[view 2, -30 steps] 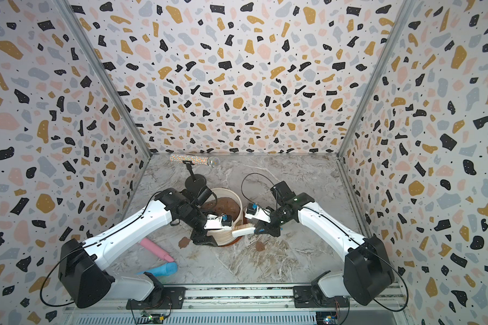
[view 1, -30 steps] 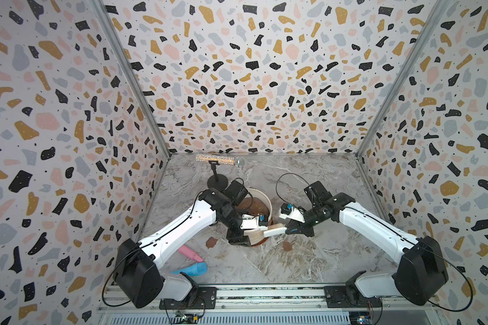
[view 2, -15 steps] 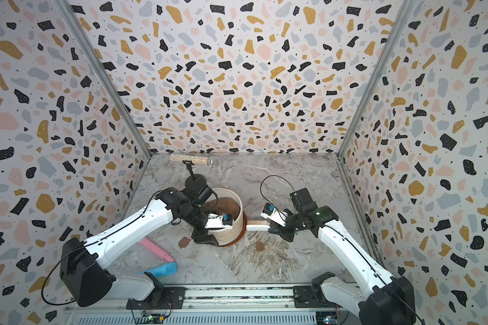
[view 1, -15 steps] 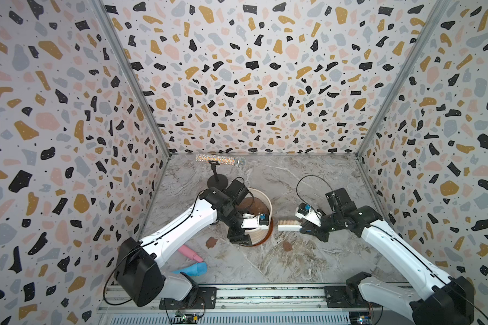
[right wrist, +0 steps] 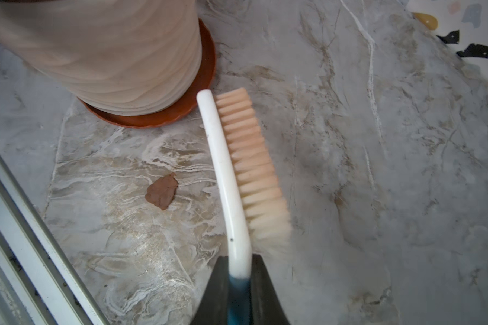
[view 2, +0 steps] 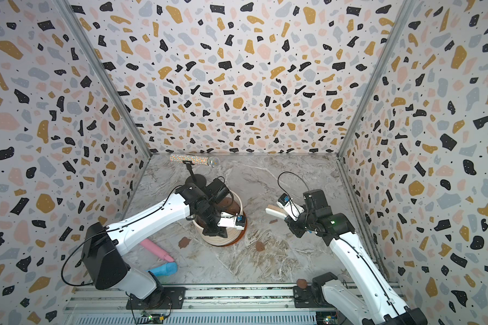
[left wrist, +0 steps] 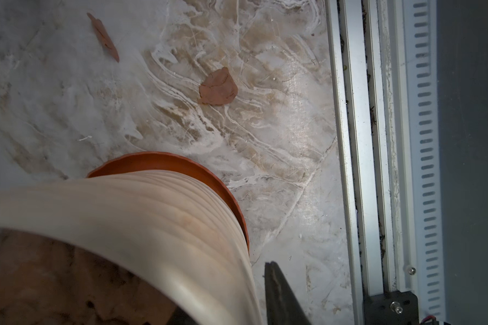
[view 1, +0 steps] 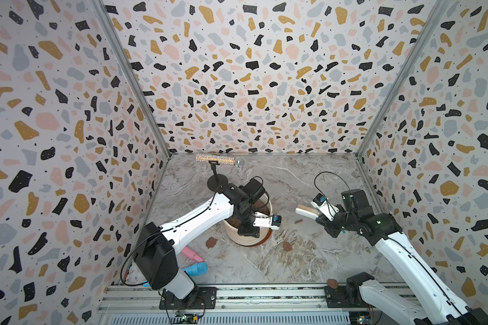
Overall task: Scrub the dried mud off the ceramic pot
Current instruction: Rotate the pot on the tray, then brush off the soil from the pot, then rotate the pot on the tray, then brush off the soil from the pot.
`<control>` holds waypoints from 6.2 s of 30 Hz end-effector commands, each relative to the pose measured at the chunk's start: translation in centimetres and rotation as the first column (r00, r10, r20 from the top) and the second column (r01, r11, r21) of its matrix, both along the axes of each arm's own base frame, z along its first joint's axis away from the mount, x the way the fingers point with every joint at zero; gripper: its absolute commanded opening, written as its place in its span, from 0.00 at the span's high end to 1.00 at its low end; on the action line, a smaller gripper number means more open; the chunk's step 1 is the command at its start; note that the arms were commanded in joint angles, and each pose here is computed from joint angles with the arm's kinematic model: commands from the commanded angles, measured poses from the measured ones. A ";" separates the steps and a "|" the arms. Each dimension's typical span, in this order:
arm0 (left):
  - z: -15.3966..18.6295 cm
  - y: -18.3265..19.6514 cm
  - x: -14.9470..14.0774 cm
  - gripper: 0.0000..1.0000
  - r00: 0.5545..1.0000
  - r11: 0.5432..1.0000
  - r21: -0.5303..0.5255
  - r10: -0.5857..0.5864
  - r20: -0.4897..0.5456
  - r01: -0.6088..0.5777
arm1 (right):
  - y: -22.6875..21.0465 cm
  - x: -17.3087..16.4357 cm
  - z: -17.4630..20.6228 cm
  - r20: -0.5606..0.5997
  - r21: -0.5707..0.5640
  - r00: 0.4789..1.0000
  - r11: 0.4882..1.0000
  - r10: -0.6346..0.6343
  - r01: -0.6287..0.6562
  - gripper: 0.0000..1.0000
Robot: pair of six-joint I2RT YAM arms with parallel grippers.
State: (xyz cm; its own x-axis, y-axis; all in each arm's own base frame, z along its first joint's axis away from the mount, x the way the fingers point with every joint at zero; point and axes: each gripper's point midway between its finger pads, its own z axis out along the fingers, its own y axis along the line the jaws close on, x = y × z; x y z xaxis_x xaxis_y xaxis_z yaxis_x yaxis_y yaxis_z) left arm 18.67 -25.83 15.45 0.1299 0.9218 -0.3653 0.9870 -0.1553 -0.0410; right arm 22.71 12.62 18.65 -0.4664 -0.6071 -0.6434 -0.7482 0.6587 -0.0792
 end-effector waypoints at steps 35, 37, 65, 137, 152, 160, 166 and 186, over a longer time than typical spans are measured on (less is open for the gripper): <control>6.4 3.6 -4.1 0.33 0.983 0.977 -0.117 -0.183 -0.008 0.181 | 5.8 -7.1 4.7 0.121 0.205 0.814 0.788 0.568 -0.580 1.00; 6.4 2.2 -3.8 0.30 0.996 0.988 -0.127 -0.088 -0.016 0.085 | 4.9 -5.2 4.3 0.107 0.144 0.872 0.860 0.478 -0.489 1.00; 0.9 -3.1 -4.6 0.79 0.987 0.986 -0.054 0.159 0.005 -0.159 | -1.1 1.9 4.5 0.194 -0.045 0.980 0.999 0.037 -0.029 1.00; 2.4 -1.1 -2.2 0.46 0.996 0.990 -0.143 -0.006 0.087 0.019 | 4.4 -1.4 0.5 -0.157 0.053 0.919 0.933 0.361 -0.357 1.00; 1.6 -2.7 -4.6 0.88 0.990 0.993 -0.053 -0.098 0.097 0.104 | 0.0 1.3 2.9 0.091 -0.103 0.989 0.988 0.120 -0.111 1.00; 1.1 1.1 -5.5 1.00 0.957 0.965 0.087 -0.257 0.133 0.247 | 6.4 -7.7 4.4 0.054 0.254 0.777 0.744 0.628 -0.618 1.00; 0.8 4.4 -2.9 1.00 0.955 0.965 0.173 -0.231 0.189 0.199 | 6.3 -8.8 3.7 0.043 0.191 0.726 0.707 0.687 -0.681 1.00; 3.3 6.6 -0.4 0.53 0.979 0.994 -0.005 -0.106 0.172 0.108 | 11.2 -7.2 2.3 0.037 0.088 0.591 0.586 0.806 -0.805 1.00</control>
State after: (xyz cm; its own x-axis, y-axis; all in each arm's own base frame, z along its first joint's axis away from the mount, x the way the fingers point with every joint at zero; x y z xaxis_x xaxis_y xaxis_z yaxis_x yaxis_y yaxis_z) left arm 18.65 -18.00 17.05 0.3061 0.9162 -0.2586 0.9513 -0.2837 0.1209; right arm 13.59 22.78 19.67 0.1424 -0.6894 -0.7103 -0.9745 -0.2235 0.0216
